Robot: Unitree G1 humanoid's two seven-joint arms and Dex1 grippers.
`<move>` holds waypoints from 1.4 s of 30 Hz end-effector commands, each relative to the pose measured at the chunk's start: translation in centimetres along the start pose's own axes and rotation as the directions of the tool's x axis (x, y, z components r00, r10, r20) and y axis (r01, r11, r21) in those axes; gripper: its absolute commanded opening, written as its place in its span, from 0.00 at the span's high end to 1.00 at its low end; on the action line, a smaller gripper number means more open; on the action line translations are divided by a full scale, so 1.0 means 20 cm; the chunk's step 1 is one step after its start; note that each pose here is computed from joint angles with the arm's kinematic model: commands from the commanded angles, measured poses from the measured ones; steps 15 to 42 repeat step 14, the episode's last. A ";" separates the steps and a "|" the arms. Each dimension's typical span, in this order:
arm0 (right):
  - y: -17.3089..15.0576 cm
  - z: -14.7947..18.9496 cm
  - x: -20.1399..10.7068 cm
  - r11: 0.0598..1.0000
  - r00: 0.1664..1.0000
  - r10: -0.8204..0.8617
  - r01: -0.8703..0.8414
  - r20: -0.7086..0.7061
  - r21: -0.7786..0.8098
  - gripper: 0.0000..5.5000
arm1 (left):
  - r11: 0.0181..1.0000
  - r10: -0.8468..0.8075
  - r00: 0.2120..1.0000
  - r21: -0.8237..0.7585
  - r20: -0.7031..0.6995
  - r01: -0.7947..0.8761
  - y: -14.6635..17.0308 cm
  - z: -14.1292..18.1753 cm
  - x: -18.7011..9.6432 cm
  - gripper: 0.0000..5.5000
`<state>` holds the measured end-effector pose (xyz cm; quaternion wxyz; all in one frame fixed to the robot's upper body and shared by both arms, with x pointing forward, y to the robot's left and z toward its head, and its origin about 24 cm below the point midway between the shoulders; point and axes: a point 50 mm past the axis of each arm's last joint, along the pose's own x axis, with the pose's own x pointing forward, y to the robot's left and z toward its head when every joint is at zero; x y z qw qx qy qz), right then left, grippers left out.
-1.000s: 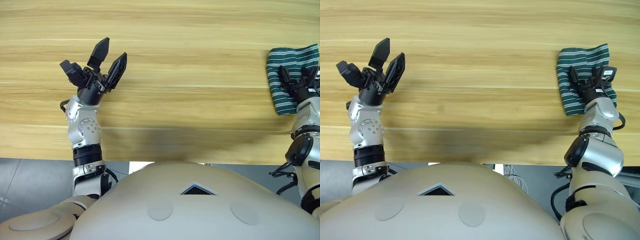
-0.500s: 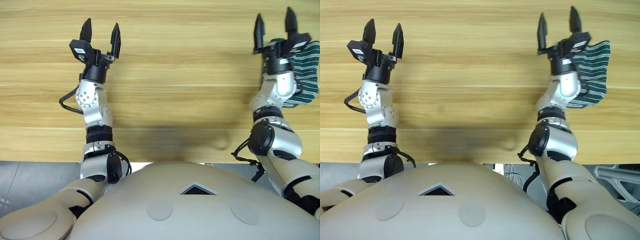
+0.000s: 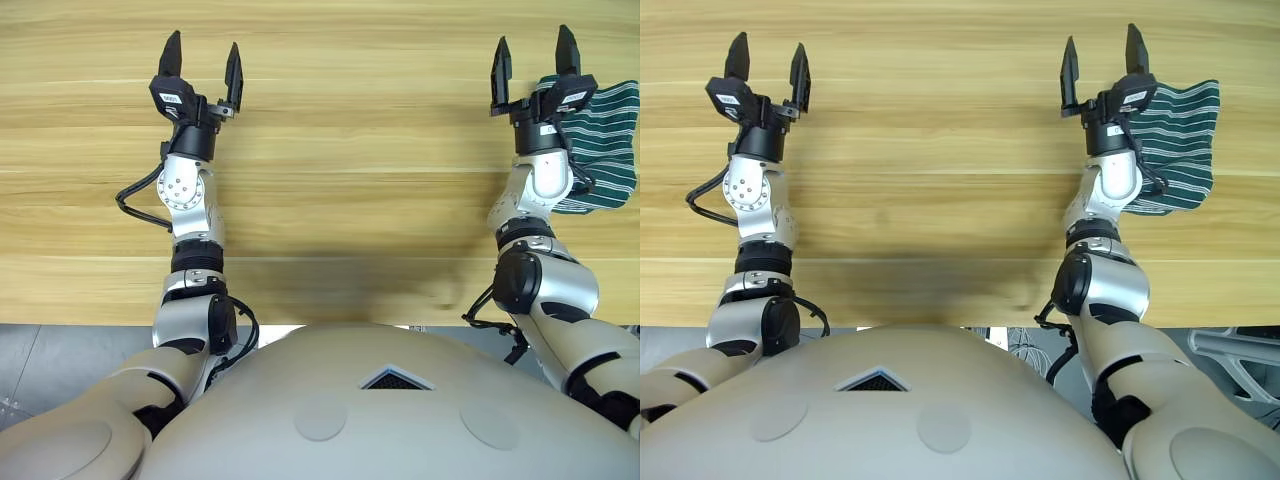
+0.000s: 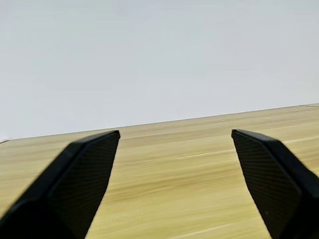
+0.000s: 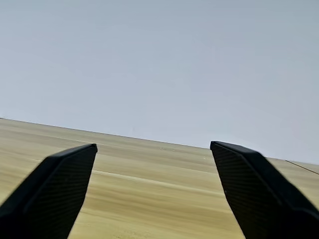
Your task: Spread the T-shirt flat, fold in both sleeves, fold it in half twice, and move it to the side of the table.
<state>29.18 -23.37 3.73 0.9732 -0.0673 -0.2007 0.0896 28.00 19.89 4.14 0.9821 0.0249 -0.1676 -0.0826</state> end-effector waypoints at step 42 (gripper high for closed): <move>0.18 0.28 0.08 0.978 0.931 0.144 -0.081 0.336 -0.194 0.23 | 0.998 0.035 0.999 0.060 0.033 -0.037 0.07 0.07 -0.05 0.27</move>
